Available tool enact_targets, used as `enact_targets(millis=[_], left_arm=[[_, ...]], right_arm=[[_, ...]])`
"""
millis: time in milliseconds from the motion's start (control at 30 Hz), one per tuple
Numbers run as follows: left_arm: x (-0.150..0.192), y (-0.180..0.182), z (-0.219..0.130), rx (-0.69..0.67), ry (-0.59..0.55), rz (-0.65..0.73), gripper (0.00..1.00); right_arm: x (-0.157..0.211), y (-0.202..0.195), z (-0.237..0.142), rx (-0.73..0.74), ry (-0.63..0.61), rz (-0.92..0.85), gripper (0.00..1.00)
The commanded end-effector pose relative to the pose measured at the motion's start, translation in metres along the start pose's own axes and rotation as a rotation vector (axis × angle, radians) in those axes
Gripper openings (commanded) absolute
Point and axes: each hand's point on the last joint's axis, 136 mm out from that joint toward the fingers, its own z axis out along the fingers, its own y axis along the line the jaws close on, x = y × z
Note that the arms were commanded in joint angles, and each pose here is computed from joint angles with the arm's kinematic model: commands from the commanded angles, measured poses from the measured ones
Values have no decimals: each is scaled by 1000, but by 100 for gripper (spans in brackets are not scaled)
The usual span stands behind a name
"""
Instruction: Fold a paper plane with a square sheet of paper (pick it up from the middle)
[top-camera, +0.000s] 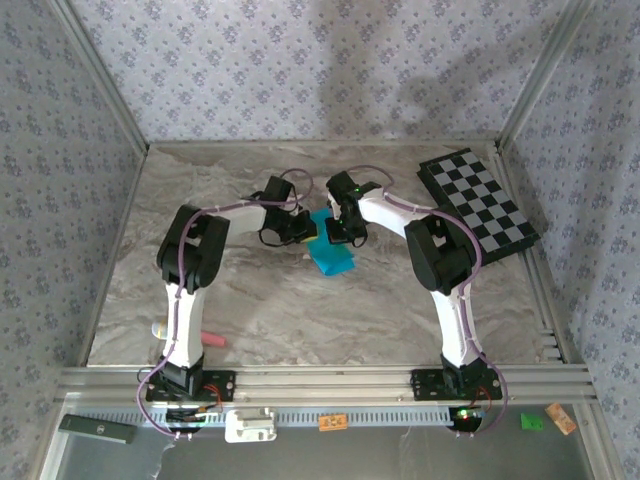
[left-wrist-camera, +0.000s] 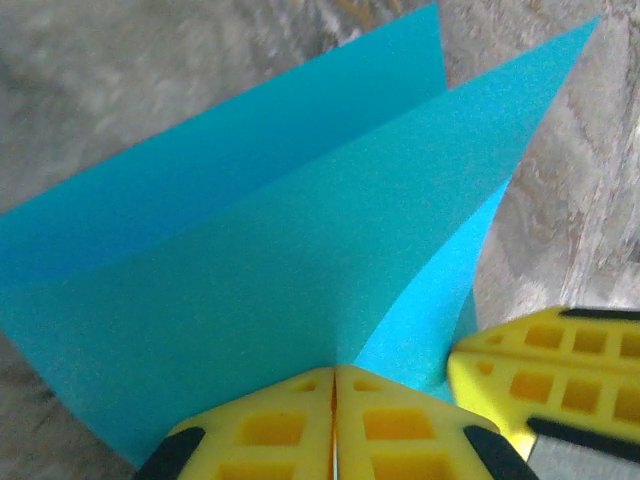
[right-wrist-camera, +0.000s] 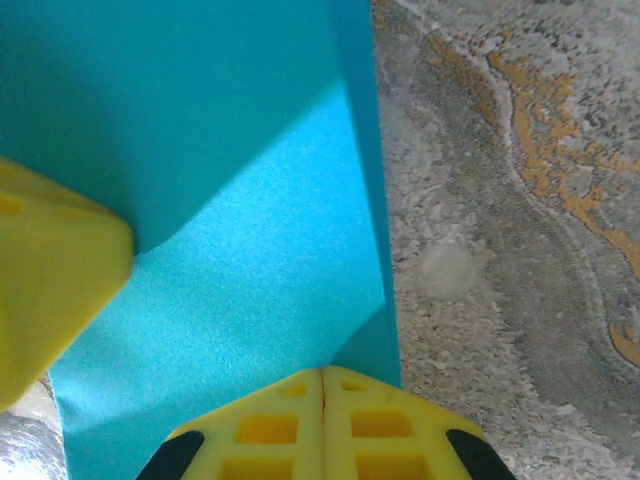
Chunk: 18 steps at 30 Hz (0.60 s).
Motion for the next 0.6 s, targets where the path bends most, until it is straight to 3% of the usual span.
enact_targets(millis=[0, 300, 433, 567], left_arm=[[-2, 52, -24, -152, -34, -59, 9], [-21, -31, -41, 89, -93, 72, 9], [-23, -38, -25, 110, -70, 65, 9], [-31, -20, -8, 56, -62, 29, 9]], right_arm=[[101, -68, 44, 249, 372, 23, 5], [98, -66, 45, 246, 363, 15, 5], [99, -66, 46, 244, 364, 12, 5], [98, -66, 46, 242, 361, 7, 5]])
